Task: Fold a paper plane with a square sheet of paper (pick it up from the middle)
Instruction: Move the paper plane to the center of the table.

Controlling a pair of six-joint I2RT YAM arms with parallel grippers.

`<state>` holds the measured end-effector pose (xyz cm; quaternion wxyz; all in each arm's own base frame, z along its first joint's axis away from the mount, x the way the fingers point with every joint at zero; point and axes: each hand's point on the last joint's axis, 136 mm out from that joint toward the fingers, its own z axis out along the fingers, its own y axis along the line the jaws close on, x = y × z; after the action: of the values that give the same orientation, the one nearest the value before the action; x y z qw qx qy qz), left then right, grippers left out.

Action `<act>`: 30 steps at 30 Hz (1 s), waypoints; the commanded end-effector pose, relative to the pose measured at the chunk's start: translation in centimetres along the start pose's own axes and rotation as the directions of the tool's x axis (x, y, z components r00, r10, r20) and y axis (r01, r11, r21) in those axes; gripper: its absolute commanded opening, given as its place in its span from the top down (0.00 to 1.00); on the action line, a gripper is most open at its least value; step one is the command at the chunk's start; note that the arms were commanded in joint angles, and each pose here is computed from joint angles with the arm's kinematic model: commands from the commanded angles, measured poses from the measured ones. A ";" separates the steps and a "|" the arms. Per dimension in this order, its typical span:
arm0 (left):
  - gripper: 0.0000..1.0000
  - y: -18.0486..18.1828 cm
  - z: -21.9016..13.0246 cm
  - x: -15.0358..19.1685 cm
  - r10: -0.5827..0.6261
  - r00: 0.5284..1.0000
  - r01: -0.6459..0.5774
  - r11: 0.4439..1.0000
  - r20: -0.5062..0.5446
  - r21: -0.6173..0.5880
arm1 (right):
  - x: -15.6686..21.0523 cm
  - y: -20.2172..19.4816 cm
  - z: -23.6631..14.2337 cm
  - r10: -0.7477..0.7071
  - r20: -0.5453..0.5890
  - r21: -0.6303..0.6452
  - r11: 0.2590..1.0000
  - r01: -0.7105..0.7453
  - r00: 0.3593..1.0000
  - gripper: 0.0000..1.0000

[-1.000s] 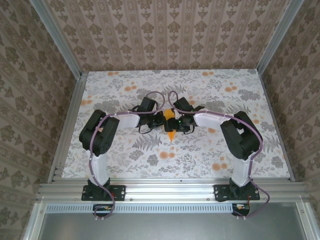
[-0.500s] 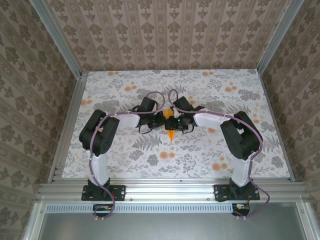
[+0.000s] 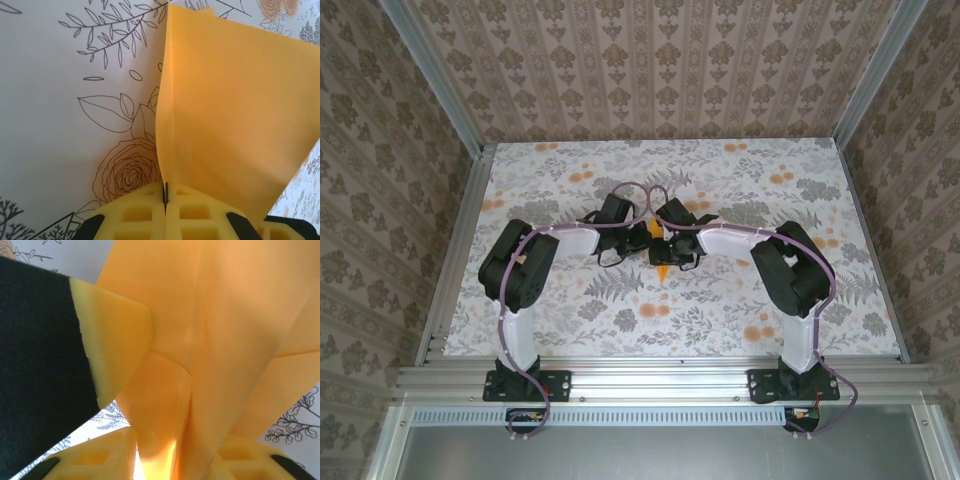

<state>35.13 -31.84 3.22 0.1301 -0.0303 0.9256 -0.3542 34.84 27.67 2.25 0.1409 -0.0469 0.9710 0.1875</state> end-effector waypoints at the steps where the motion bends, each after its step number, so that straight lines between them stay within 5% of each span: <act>1: 0.96 -0.2 0.0 0.0 -0.007 1.000 0.007 1.000 -0.007 0.012 | 0.4 -1.5 0.2 0.028 -0.010 0.094 0.995 -0.027 1.000 0.73; 5: 0.95 -0.4 -0.3 -0.3 0.005 1.000 -0.005 1.000 0.001 0.010 | 0.3 -1.0 -0.3 0.031 -0.001 0.066 0.997 -0.031 1.000 0.75; 17: 0.96 0.8 -0.2 -0.1 0.026 1.000 -0.026 1.000 -0.010 -0.005 | -0.2 0.4 -1.6 0.076 0.028 -0.069 0.995 -0.074 0.997 0.59; 30: 0.95 0.6 0.0 -0.1 0.047 0.999 -0.047 0.999 -0.016 0.014 | 0.4 -1.4 -0.1 0.095 -0.016 0.015 0.995 -0.095 0.995 0.75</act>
<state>35.43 -31.47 3.29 0.1352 -0.0171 0.9249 -0.3550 34.86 26.92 2.67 0.1396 -0.0026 0.9676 0.2102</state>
